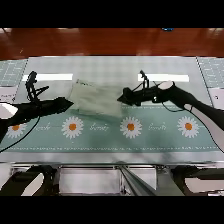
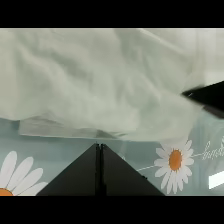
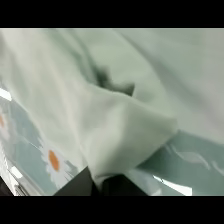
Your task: Fold the shirts.
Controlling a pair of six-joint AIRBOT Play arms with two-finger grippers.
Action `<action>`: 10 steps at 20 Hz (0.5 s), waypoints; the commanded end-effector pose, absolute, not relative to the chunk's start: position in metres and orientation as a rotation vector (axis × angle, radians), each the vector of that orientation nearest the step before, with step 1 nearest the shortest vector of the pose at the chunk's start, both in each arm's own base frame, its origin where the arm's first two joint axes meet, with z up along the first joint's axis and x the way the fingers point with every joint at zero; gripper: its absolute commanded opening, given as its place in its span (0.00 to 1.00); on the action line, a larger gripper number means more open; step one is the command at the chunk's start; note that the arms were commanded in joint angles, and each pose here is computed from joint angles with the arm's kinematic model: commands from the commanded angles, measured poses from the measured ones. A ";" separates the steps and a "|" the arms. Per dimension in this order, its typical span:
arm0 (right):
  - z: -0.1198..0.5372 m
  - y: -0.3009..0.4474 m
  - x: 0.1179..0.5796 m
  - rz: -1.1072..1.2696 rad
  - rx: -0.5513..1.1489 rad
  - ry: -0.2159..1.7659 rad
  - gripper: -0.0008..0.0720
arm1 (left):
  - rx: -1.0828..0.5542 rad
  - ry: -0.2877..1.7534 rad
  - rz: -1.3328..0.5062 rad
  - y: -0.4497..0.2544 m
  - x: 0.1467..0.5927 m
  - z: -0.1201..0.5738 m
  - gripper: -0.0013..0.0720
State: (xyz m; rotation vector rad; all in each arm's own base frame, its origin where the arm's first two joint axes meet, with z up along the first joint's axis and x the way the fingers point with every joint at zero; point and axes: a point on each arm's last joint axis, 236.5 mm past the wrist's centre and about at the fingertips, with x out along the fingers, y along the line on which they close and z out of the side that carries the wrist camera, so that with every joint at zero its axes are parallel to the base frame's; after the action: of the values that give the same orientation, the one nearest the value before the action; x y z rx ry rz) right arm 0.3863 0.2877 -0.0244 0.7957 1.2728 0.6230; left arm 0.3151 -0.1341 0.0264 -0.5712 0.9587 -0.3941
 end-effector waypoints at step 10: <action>0.211 0.117 0.470 0.388 0.622 1.024 0.05 | -0.586 1.036 -0.412 -0.140 0.306 0.013 0.04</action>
State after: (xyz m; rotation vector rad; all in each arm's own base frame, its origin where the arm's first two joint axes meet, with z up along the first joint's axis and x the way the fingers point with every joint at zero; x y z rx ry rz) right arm 0.4818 0.1754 0.1857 0.6175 0.9862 0.4952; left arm 0.3106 -0.1373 0.0145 -0.5805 1.0136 -0.4005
